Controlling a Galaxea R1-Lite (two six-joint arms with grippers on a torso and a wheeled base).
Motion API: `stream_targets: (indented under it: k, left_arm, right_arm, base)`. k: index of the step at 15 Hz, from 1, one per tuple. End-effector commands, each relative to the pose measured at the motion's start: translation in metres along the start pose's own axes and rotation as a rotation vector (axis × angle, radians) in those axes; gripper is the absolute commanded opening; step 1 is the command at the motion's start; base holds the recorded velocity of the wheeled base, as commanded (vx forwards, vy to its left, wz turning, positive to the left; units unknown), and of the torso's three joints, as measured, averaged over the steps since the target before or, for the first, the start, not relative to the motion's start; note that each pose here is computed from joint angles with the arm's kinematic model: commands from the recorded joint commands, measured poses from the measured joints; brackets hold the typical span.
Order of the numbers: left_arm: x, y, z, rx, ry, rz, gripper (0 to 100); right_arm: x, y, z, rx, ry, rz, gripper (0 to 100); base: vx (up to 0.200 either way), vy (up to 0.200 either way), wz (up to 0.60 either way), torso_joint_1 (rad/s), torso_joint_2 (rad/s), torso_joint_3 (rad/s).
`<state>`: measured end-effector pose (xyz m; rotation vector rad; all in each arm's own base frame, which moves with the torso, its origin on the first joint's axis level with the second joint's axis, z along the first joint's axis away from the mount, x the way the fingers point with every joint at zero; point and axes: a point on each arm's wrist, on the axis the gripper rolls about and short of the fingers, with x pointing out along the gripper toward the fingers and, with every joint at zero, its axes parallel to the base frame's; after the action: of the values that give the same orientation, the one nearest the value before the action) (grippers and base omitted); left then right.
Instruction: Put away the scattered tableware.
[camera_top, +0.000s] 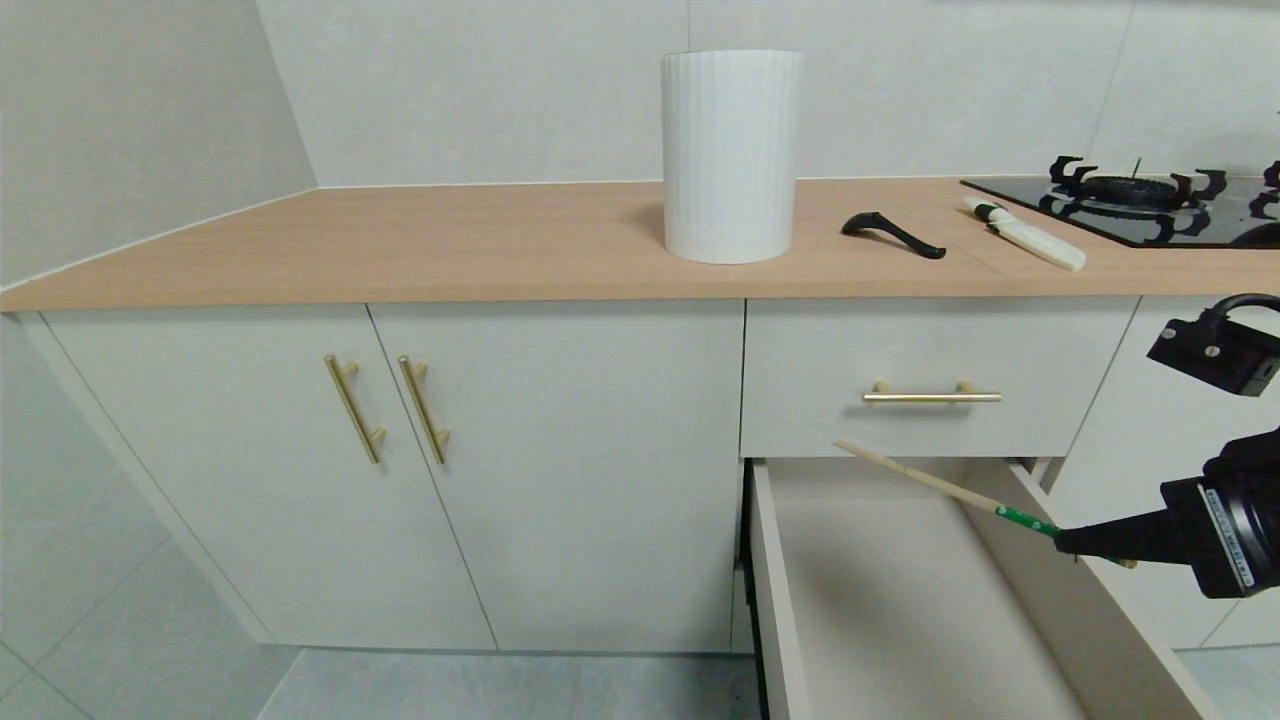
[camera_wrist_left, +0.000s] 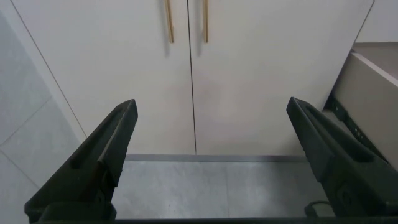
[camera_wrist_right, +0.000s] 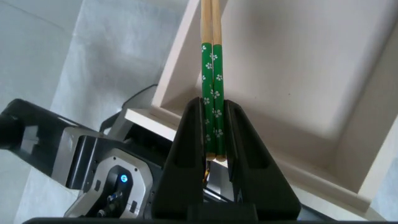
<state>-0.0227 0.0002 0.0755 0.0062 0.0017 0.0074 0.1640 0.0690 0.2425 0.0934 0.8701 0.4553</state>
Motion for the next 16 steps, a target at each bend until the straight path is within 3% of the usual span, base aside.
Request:
stream_targets:
  k: [1, 3, 6, 9, 13, 16]
  left_arm:
    - [0.000, 0.000, 0.000, 0.000, 0.001, 0.000, 100]
    - [0.000, 0.000, 0.000, 0.000, 0.001, 0.000, 100]
    - [0.000, 0.000, 0.000, 0.000, 0.001, 0.000, 100]
    - [0.000, 0.000, 0.000, 0.000, 0.001, 0.000, 100]
    - [0.000, 0.000, 0.000, 0.000, 0.000, 0.000, 100]
    - [0.000, 0.000, 0.000, 0.000, 0.001, 0.000, 100]
  right_arm:
    - [0.009, -0.001, 0.002, 0.005, 0.028, -0.005, 0]
    - [0.029, -0.005, 0.006, 0.016, 0.076, -0.018, 0]
    - [0.095, -0.018, 0.010, 0.048, 0.260, -0.118, 0]
    - [0.155, -0.031, 0.006, 0.096, 0.334, -0.154, 0]
    - [0.232, -0.033, -0.010, 0.146, 0.229, -0.180, 0]
    - [0.266, -0.033, -0.022, 0.138, 0.235, -0.273, 0]
  base:
    - [0.000, 0.000, 0.00, 0.000, 0.00, 0.000]
    - [0.000, 0.000, 0.00, 0.000, 0.00, 0.000]
    - [0.000, 0.000, 0.00, 0.000, 0.00, 0.000]
    - [0.000, 0.000, 0.00, 0.000, 0.00, 0.000]
    - [0.000, 0.000, 0.00, 0.000, 0.00, 0.000]
    - [0.000, 0.000, 0.00, 0.000, 0.00, 0.000]
